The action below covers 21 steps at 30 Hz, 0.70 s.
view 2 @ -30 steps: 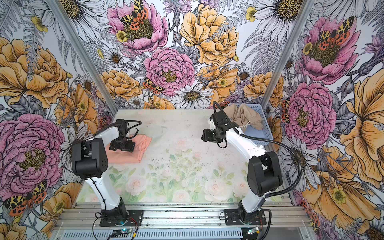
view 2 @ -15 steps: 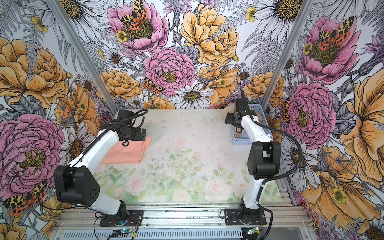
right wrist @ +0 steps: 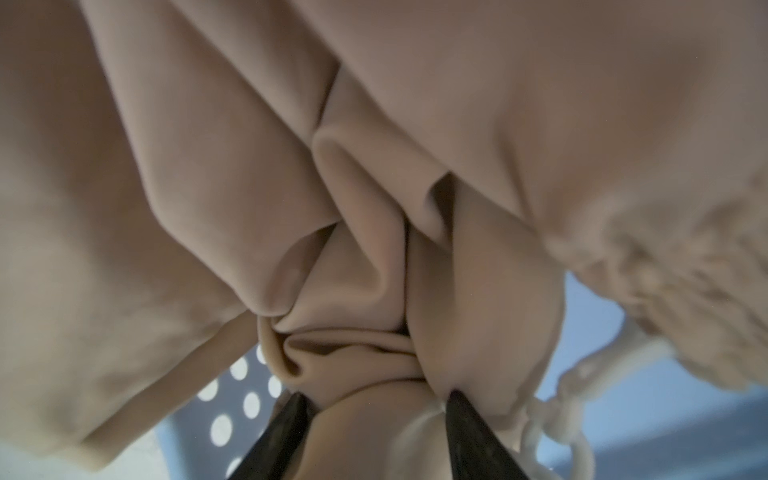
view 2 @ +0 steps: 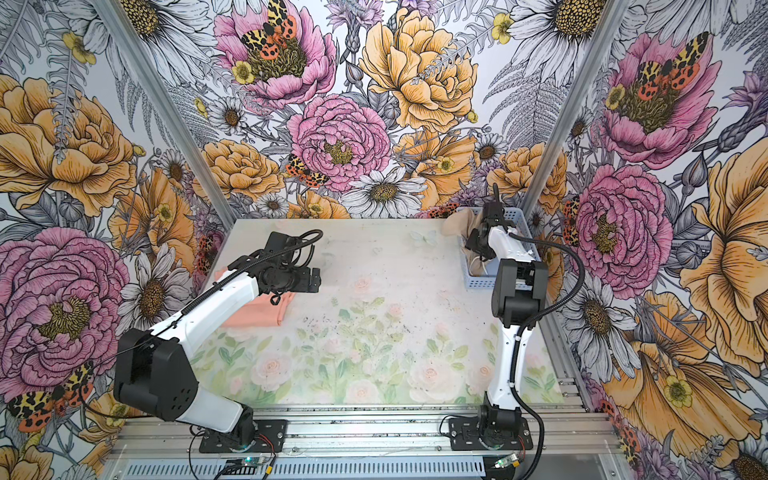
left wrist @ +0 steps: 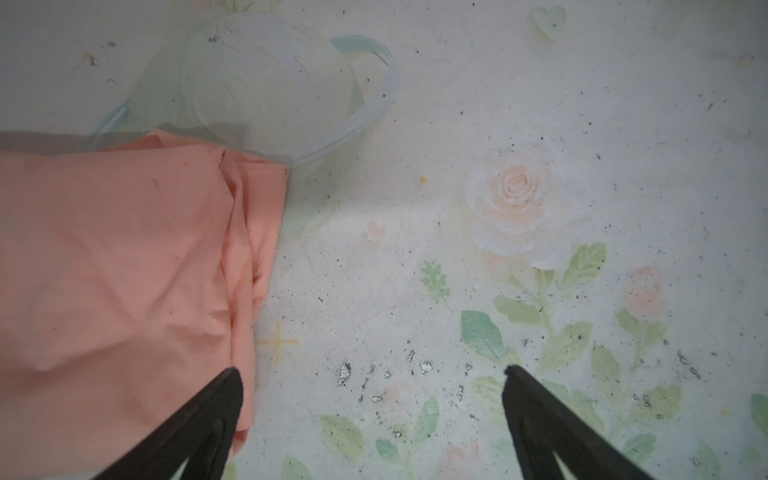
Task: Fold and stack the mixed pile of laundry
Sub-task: 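Grasp the beige trousers in the basket with the right gripper and lift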
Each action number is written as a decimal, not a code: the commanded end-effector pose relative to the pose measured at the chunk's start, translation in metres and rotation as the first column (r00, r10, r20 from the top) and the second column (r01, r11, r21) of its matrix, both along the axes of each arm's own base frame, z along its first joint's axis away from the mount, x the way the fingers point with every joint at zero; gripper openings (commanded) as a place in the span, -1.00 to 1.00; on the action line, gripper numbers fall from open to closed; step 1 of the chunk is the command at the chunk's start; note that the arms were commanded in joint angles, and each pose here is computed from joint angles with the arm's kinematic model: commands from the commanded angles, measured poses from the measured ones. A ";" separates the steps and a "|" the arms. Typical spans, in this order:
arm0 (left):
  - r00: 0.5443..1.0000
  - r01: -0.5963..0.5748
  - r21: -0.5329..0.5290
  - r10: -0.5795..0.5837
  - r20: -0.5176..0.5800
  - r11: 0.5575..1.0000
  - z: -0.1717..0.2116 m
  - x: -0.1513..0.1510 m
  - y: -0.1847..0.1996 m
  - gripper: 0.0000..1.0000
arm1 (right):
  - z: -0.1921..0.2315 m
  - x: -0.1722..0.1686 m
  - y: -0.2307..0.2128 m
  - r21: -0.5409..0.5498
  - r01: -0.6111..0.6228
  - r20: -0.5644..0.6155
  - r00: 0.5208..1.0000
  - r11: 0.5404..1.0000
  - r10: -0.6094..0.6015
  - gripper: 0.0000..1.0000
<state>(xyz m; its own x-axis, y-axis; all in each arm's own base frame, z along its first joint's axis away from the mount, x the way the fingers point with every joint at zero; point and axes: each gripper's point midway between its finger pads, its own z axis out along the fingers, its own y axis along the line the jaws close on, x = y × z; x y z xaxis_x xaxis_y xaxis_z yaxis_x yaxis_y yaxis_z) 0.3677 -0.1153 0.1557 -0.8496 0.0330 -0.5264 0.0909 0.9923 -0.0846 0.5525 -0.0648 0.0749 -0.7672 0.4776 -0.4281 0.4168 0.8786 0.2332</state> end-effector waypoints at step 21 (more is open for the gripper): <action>0.967 -0.022 -0.134 0.055 0.248 0.991 0.081 -0.006 -0.020 0.98 | 0.428 -0.130 0.114 -0.102 -0.292 0.748 0.607 0.951 0.267 -1.00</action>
